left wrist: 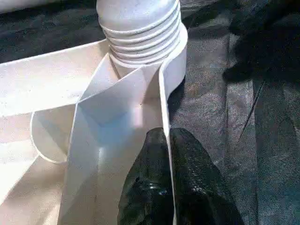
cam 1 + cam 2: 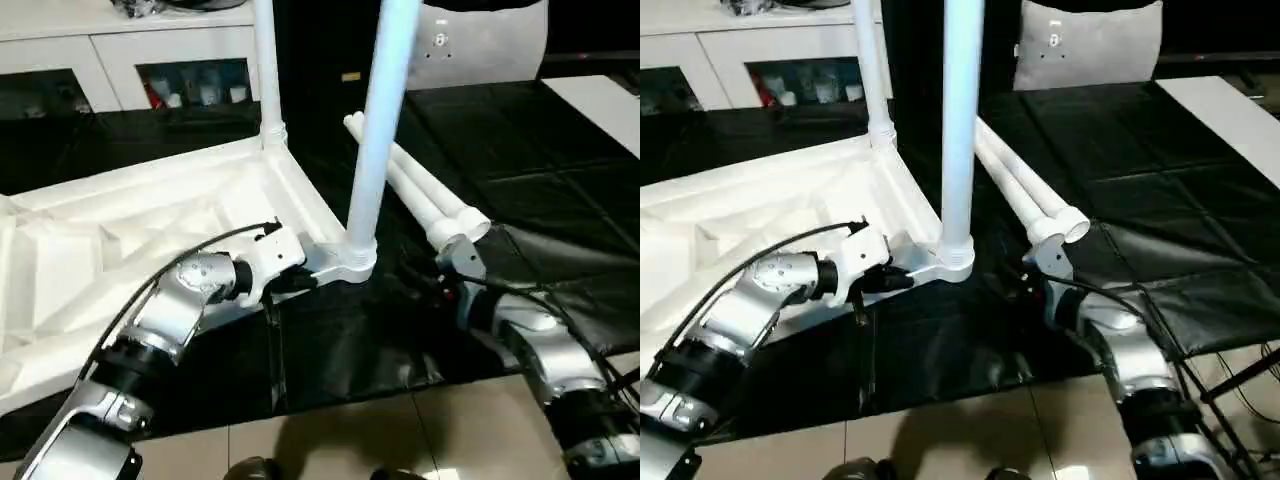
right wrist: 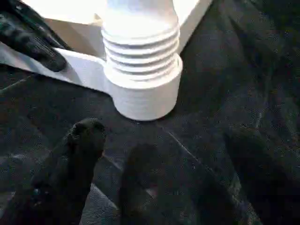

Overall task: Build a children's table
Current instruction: Rotate leg to tighten

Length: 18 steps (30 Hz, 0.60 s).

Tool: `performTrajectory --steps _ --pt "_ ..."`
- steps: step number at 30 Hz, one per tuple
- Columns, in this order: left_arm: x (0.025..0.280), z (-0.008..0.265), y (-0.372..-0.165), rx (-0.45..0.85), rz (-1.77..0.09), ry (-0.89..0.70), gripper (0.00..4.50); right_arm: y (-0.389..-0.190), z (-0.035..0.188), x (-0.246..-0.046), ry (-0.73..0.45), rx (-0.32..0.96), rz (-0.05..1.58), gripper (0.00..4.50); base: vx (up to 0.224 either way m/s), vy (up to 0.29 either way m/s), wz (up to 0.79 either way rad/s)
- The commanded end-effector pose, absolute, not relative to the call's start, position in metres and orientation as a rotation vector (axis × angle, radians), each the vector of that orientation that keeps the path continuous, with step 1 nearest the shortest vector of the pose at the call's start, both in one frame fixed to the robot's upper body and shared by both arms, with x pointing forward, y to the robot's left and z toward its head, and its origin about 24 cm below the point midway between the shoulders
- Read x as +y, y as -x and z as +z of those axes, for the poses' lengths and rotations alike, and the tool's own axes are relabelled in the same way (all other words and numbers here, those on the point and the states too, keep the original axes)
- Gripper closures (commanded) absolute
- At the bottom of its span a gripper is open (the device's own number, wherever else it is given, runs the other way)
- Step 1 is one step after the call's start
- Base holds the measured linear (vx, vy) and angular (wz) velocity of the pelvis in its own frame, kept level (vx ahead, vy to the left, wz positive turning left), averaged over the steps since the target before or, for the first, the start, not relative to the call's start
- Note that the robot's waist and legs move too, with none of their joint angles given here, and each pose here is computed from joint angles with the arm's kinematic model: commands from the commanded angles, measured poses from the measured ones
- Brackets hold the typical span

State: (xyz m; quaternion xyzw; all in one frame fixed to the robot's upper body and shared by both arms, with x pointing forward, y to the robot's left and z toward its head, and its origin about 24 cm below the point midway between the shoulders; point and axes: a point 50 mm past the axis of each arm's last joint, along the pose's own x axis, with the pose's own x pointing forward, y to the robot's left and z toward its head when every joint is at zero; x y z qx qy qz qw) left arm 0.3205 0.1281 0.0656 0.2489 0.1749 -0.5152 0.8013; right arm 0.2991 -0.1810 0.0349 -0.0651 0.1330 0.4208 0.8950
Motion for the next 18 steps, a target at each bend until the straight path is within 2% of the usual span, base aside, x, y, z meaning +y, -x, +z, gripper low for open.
performTrajectory --steps 1,8,18 --pt "0.1293 0.0646 -0.3194 0.385 -1.157 -0.58 4.5 -0.2973 0.0395 -0.1829 0.14 0.274 0.9 0.04 0.0 0.0 0.0" --pt "0.132 0.0624 -0.3168 0.388 -1.244 -0.605 4.5 -0.2926 0.042 -0.1883 0.142 0.284 0.939 0.04 0.0 0.0 0.0" --pt "0.1328 0.0603 -0.3117 0.381 -1.321 -0.629 4.5 -0.2905 0.0463 -0.1853 0.156 0.289 1.01 0.04 0.0 0.0 0.0"
